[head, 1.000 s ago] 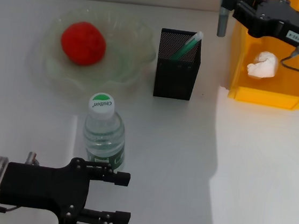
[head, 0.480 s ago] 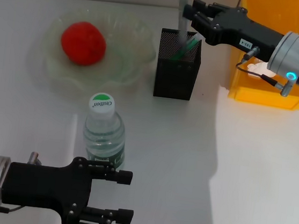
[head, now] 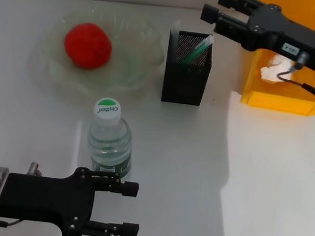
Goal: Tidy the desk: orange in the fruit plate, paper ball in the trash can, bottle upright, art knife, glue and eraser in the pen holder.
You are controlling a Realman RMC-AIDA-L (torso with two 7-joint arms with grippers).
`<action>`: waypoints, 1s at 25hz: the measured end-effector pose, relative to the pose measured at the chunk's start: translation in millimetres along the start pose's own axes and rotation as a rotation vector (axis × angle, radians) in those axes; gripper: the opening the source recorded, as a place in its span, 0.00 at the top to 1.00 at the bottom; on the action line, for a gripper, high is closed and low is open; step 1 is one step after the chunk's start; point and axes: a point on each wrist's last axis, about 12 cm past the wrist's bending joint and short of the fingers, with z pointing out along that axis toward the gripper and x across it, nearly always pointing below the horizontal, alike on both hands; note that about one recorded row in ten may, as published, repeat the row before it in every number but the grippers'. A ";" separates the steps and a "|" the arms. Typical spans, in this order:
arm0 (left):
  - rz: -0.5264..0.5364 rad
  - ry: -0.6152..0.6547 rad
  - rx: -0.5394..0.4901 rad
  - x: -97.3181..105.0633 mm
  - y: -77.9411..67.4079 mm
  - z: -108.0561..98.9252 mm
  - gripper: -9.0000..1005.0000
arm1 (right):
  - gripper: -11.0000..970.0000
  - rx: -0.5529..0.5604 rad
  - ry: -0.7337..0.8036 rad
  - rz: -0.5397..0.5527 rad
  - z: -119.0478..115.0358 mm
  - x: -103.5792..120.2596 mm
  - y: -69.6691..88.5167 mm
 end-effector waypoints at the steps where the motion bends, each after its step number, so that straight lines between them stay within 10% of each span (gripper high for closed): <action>1: 0.000 0.000 0.000 0.0 0.0 0.0 0.26 | 0.52 0.000 0.000 0.000 0.0 0.0 0.0; 10: -0.008 -0.025 -0.034 0.9 -0.5 -7.3 0.26 | 0.29 -0.454 0.255 0.044 -83.0 -0.3 44.1; 25: -0.012 -0.069 -0.051 -7.9 -1.2 -26.7 0.26 | 0.28 -0.489 0.361 0.117 -67.1 53.1 65.5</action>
